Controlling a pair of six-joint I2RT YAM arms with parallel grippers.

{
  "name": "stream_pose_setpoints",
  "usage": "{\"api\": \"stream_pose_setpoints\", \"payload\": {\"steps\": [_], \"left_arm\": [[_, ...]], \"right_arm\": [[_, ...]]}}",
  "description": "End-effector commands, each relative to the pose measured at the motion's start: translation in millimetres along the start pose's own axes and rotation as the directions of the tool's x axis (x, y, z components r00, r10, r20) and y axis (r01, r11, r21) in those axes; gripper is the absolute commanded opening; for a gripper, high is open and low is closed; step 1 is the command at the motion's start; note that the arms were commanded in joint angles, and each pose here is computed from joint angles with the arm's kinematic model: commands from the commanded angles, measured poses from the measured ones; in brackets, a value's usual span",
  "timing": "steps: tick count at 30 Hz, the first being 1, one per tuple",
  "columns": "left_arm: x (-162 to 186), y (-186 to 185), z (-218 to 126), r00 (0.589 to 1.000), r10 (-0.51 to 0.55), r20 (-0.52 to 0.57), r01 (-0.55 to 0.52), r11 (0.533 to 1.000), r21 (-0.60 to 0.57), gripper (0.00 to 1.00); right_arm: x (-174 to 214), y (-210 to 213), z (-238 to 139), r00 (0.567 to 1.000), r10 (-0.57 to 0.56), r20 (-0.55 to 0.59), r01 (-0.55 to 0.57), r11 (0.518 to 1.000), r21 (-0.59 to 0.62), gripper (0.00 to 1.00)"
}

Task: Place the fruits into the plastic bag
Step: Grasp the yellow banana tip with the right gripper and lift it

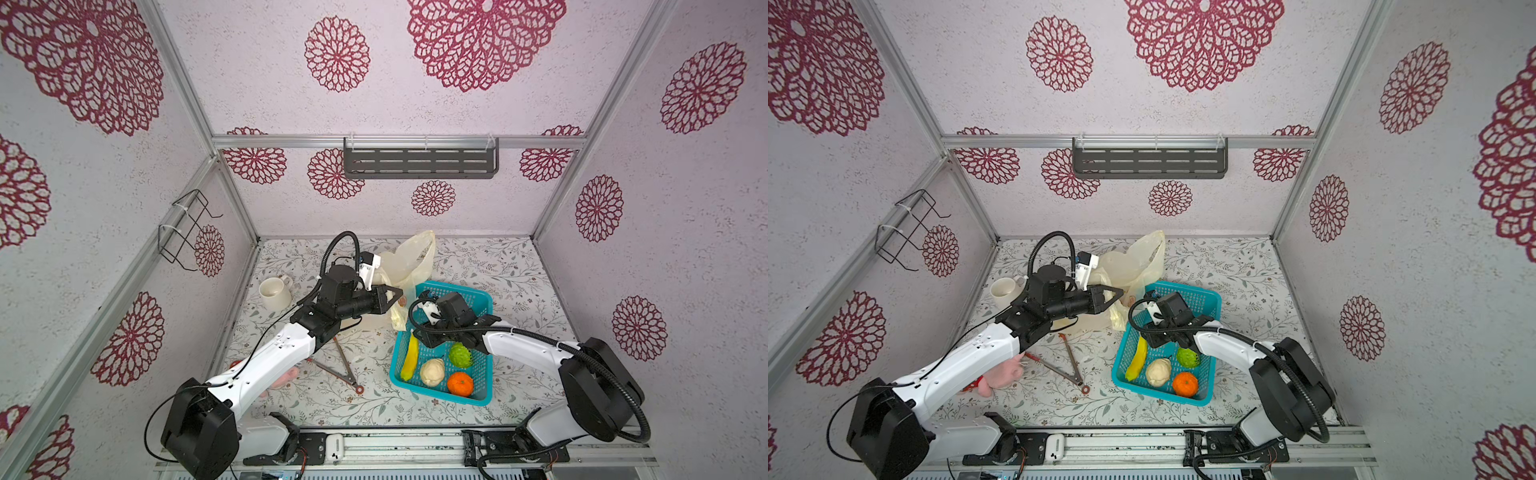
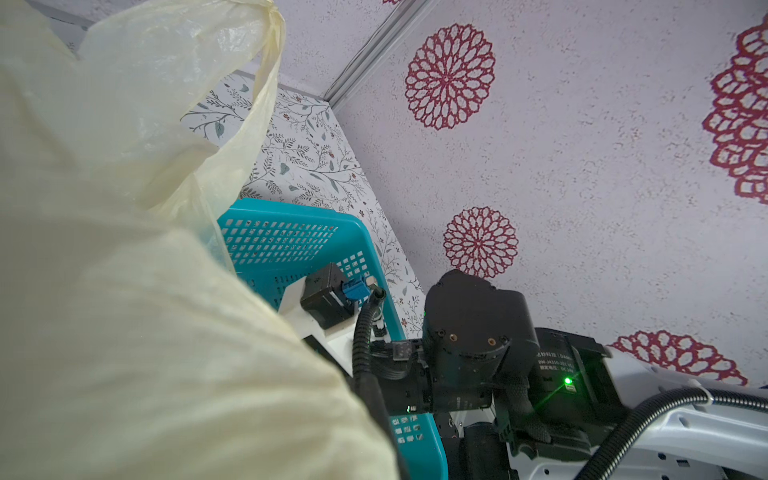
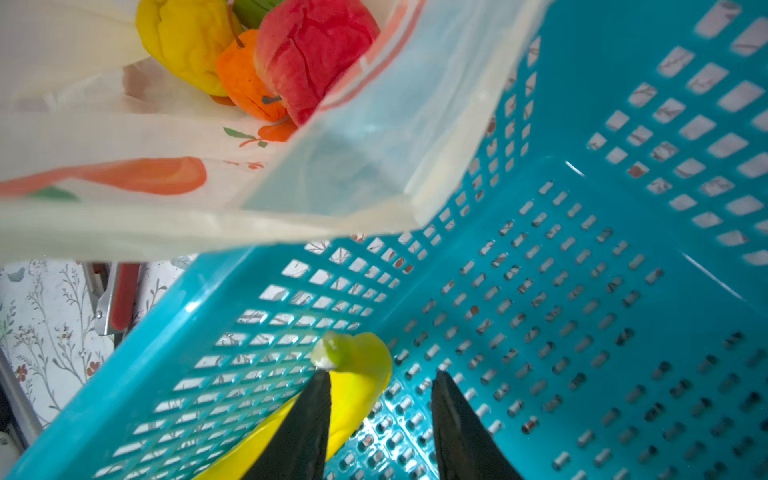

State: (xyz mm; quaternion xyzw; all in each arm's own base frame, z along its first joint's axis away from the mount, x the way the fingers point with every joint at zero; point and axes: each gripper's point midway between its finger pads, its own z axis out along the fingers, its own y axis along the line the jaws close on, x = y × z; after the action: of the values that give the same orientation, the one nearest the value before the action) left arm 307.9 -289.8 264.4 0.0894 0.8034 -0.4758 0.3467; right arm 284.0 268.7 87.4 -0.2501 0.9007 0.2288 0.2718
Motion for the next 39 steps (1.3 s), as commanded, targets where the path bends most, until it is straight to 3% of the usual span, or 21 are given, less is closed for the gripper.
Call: {"api": "stream_pose_setpoints", "payload": {"steps": [1,9,21,26,39], "left_arm": [[-6.2,-2.6,0.8,1.000,0.014,0.016,-0.014,1.000,0.000,0.00],[-3.9,-0.7,1.2,1.000,0.009,0.009,-0.008,1.000,-0.005,0.00],[-2.2,0.1,2.5,1.000,0.007,0.003,-0.007,1.000,-0.002,0.00],[-3.3,-1.1,2.7,1.000,0.004,0.004,-0.004,1.000,0.002,0.00],[-2.6,-2.5,-3.7,1.000,0.009,0.011,-0.009,1.000,-0.006,0.00]], "right_arm": [[-16.7,11.0,-0.2,0.999,-0.032,0.043,0.033,0.999,-0.039,0.40],[-17.1,20.8,7.8,0.998,-0.064,0.019,0.065,0.996,-0.060,0.43],[-15.5,27.2,-23.6,0.995,-0.083,0.059,0.087,0.994,-0.068,0.46],[-10.7,35.1,-15.0,0.994,-0.107,0.015,0.108,0.988,-0.107,0.46],[-8.3,18.5,9.0,0.996,-0.089,-0.011,0.089,0.996,-0.032,0.45]]}}
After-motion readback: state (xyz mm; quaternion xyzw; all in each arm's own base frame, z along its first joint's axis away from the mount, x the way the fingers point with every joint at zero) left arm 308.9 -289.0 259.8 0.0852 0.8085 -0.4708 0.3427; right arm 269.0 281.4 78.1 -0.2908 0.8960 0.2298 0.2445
